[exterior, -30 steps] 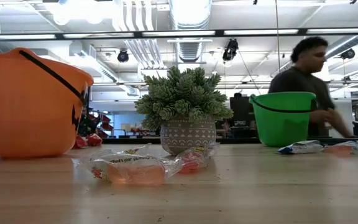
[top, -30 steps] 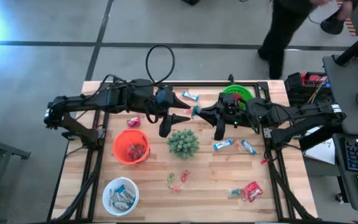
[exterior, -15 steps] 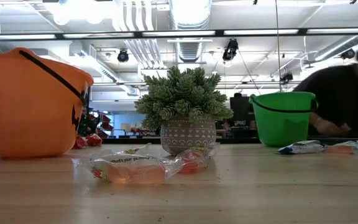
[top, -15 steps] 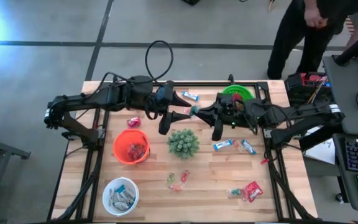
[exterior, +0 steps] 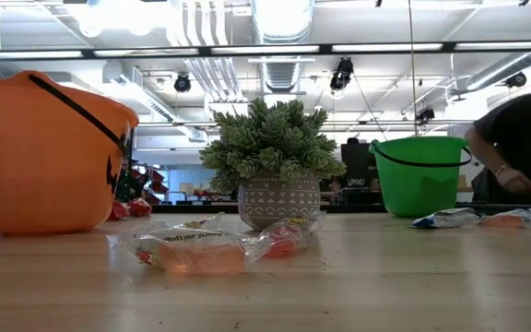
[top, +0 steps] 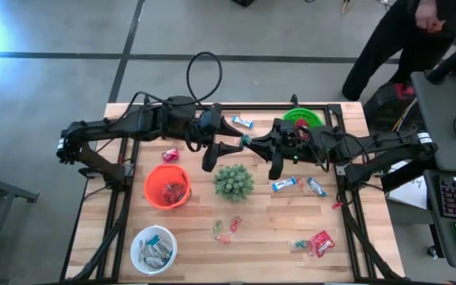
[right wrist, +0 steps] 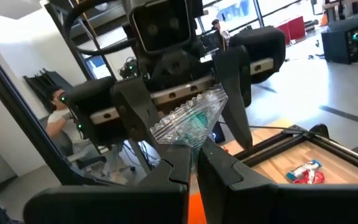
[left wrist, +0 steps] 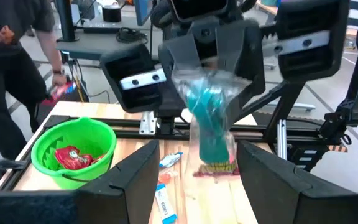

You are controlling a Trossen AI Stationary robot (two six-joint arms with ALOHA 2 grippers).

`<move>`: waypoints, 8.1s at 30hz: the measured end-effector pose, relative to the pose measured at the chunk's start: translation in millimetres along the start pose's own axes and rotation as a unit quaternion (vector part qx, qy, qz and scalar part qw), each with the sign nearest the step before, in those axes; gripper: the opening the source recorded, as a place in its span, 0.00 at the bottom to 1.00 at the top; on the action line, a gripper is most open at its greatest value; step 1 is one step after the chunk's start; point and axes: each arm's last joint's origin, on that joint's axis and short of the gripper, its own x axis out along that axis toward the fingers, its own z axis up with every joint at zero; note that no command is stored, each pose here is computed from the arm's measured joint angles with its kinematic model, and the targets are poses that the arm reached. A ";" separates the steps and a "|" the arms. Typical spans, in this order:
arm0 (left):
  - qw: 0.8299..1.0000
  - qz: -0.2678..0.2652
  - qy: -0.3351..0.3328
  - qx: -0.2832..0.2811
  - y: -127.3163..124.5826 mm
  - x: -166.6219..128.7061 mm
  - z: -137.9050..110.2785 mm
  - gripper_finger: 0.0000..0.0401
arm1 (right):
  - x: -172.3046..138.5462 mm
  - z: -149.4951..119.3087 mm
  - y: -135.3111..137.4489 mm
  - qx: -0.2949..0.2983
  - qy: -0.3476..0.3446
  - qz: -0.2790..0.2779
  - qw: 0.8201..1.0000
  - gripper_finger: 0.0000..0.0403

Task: Sort candy
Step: Put the blue gummy into the orange bucket, then put the red candy into the green bucket

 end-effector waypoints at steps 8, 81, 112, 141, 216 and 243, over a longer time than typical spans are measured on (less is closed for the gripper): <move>1.000 0.000 0.003 0.001 0.7 2.5 -1.2 0.48 | 1.0 0.2 0.4 0.002 -0.005 0.002 1.000 0.02; 0.893 -0.053 0.432 -0.112 -12.8 -88.2 -134.8 0.00 | -52.4 19.4 -8.0 -0.010 0.059 -0.041 0.997 0.44; 0.863 -0.029 0.485 -0.142 -10.4 -104.9 -193.3 0.27 | -42.3 2.9 -15.5 0.022 0.090 -0.115 0.989 0.44; 0.939 0.115 0.322 0.038 -10.1 -158.4 -132.2 0.33 | -11.0 8.2 -89.2 0.070 0.089 -0.215 0.970 0.58; 0.758 0.502 0.347 -0.230 127.8 -166.7 -111.7 0.39 | 68.8 24.4 -274.2 -0.091 0.328 -0.232 0.911 0.58; 0.660 0.435 0.436 -0.430 207.0 -78.9 -210.2 0.39 | 64.8 19.6 -273.6 -0.057 0.350 -0.243 0.903 0.58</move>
